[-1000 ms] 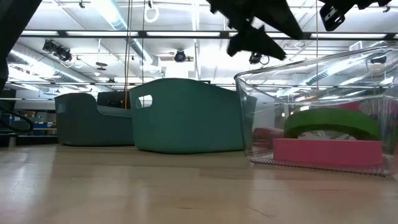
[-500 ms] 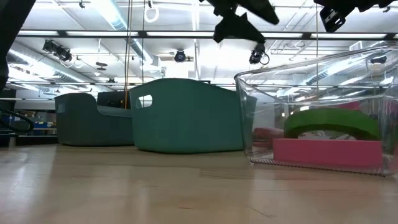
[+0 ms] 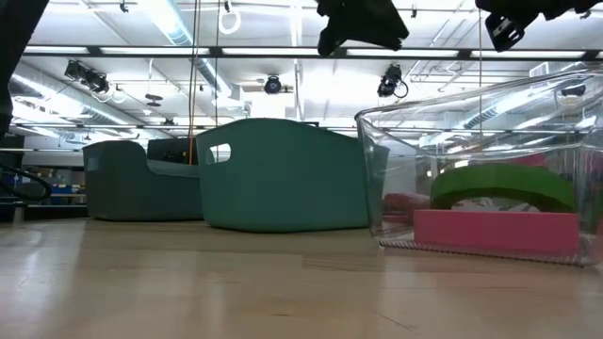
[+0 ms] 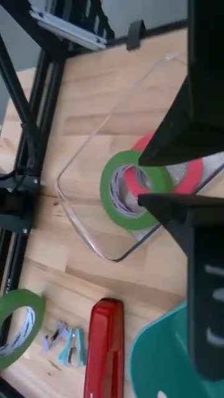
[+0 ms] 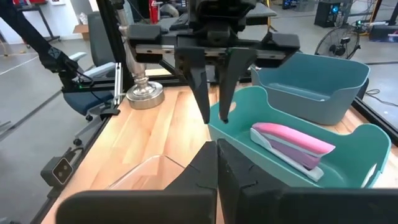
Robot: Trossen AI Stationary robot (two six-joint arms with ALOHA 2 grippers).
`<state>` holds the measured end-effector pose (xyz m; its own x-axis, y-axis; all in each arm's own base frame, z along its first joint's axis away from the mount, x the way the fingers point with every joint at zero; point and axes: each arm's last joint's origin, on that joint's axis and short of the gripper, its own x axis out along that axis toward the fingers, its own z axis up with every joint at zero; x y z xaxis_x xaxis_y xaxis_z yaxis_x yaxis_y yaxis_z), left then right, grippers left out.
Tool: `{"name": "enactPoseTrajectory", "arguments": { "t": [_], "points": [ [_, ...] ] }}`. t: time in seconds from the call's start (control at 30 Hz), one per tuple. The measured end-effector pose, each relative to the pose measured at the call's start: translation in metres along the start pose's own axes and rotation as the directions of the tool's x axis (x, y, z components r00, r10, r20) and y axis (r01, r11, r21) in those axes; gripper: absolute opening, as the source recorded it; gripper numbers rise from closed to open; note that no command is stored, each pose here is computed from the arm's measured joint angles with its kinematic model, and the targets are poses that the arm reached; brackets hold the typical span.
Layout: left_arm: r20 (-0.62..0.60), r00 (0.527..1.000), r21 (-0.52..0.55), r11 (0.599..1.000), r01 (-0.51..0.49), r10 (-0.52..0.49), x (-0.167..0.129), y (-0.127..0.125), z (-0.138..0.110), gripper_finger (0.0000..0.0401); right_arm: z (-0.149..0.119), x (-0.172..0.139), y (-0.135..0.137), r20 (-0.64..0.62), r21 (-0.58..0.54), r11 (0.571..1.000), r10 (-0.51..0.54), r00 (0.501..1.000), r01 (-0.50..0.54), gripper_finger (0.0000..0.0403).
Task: Pick and place Stapler, Stapler remover, tape
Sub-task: Put the green tape into the transparent bin
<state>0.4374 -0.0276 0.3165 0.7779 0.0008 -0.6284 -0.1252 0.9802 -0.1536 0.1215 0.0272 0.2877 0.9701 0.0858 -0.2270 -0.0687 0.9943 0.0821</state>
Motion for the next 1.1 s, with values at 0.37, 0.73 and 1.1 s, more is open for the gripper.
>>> {"name": "enactPoseTrajectory", "arguments": {
  "t": [0.37,0.73,1.1],
  "points": [
    [-0.045,0.997,0.047,0.997,-0.055,0.057,0.001,0.008,-0.004,0.0024,-0.002,0.0,0.0,-0.018,-0.004,1.0,-0.002,1.0,0.002,0.0002],
    [0.01,1.0,-0.046,0.999,-0.01,0.011,-0.018,0.017,-0.047,0.0005,-0.003,0.0,0.0,-0.027,-0.005,1.0,-0.004,1.0,0.004,0.0002],
    [0.149,0.985,-0.112,0.991,-0.075,0.091,-0.109,0.052,-0.088,0.0003,-0.006,0.0,-0.002,-0.055,-0.034,0.999,-0.044,0.998,0.043,0.0002]
  ]
}}
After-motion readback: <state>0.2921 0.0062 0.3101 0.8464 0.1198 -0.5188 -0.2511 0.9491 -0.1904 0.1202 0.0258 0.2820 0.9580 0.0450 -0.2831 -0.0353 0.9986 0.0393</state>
